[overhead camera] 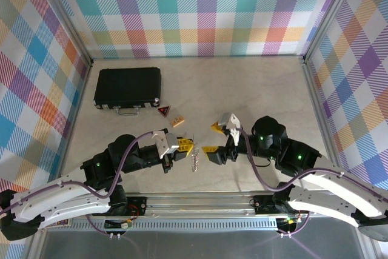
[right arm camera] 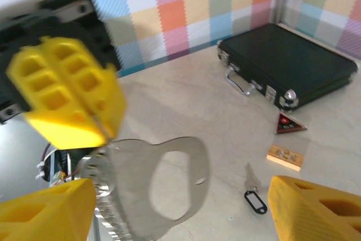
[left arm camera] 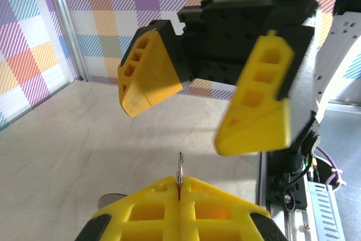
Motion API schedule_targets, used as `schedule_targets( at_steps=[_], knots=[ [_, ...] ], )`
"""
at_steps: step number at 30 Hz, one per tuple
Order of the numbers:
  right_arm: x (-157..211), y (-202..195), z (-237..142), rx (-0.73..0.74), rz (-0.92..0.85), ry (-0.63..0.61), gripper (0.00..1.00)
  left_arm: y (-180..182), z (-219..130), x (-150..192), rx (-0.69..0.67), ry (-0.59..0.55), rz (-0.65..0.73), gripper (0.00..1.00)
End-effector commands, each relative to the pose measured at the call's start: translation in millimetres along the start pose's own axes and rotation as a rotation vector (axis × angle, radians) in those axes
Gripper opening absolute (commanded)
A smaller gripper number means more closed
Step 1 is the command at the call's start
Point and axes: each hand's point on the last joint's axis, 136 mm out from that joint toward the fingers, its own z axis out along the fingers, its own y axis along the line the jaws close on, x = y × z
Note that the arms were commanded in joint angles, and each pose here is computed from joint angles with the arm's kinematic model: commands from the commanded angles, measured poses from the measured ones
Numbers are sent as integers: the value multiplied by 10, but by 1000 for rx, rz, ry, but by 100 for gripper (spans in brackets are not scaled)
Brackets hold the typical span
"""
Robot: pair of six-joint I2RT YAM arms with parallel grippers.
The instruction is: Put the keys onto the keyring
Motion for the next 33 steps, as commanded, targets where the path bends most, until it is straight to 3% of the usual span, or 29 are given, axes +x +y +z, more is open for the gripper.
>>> schedule_targets(
  at_steps=[1,16,33],
  knots=[
    [-132,-126,-10,6,93,-40,83,105,-98,-26,-59,0,-28,0],
    [366,-966,227,211,364,141,97,146,-207,163,-94,26,-85,0],
    [1080,-1476,599,344,480,362,99,137,-287,218,-96,12,-115,0]
  ],
)
